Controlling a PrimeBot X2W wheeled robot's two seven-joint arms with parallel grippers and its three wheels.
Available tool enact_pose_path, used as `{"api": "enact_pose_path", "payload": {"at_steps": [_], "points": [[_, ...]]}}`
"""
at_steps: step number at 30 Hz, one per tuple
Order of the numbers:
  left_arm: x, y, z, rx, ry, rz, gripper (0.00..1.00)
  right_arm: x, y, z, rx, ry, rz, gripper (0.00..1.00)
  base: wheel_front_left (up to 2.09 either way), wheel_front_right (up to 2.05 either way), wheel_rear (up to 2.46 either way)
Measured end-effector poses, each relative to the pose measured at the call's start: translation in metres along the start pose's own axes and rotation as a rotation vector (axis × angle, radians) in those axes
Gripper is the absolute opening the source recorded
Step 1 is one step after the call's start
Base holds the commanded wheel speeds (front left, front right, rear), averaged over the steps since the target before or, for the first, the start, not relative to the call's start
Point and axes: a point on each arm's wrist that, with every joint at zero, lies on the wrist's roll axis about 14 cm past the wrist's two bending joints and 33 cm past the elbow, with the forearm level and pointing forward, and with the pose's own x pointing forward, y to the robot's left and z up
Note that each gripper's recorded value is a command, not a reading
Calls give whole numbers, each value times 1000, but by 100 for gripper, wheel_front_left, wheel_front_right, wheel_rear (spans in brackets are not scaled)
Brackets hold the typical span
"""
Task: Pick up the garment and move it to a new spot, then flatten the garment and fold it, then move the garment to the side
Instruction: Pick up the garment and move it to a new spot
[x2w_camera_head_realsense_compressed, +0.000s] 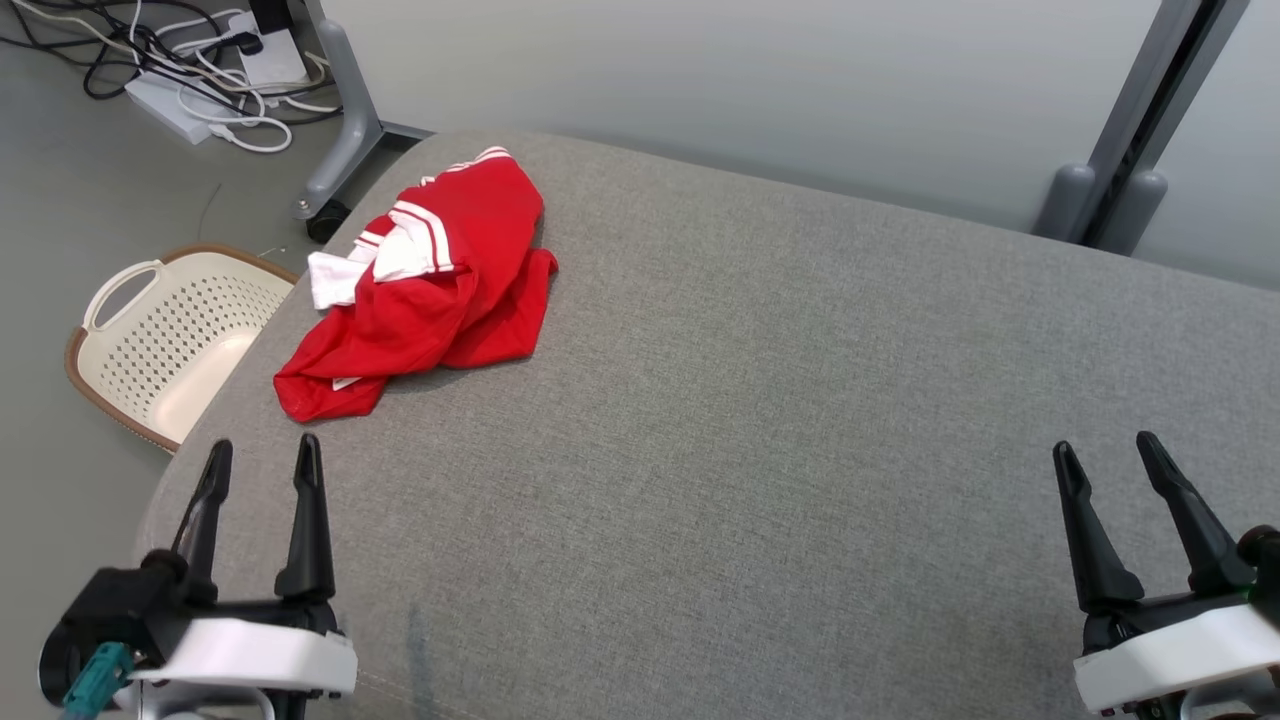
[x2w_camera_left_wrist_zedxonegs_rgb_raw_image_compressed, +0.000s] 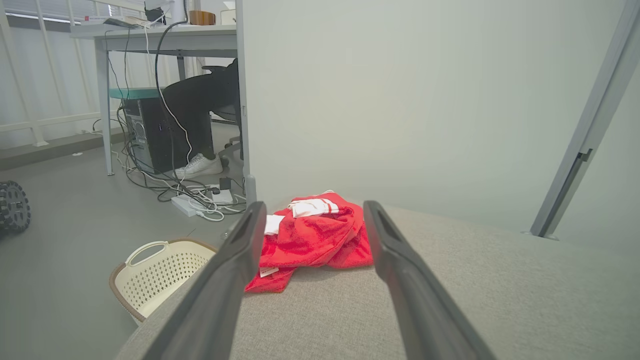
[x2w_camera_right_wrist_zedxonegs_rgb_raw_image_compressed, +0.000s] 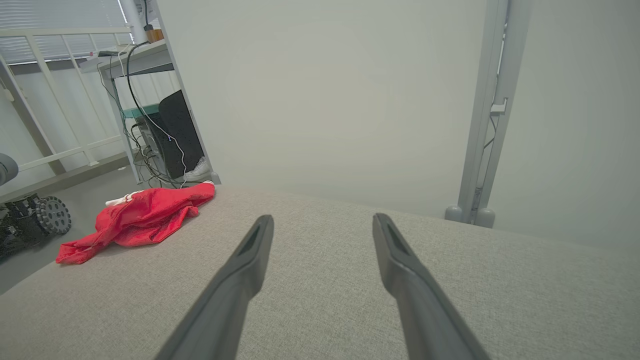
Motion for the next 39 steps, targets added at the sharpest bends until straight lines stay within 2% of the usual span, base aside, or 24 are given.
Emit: {"api": "enact_pose_path", "payload": {"at_steps": [5,11,15,19,24,31,36,37,38,39], "points": [[22,-7,19,12,-61,-15,100,7,-5,1,-1,-2,1,100,0,0,0],[73,-25,52,35,-174,-59,100,22,-20,-1,-16,3,-7,100,0,0,0],[110,-37,51,63,-179,-101,100,32,-34,-8,-21,14,-18,100,0,0,0],[146,-45,18,77,-92,-133,100,39,-50,-20,-12,33,-40,100,0,0,0],[178,-54,-50,60,102,-154,100,41,-69,-42,4,73,-78,100,0,0,0],[188,-58,-145,78,392,-163,100,38,-92,-68,12,119,-126,100,0,0,0],[192,-52,-175,99,482,-137,100,36,-101,-76,13,132,-146,100,0,0,0],[192,-52,-177,98,492,-135,69,36,-102,-77,13,132,-147,100,0,0,0],[192,-52,-177,98,492,-135,0,36,-102,-77,13,132,-147,100,0,0,0],[193,-52,-178,98,492,-133,0,36,-103,-76,13,129,-149,100,0,0,0]]}}
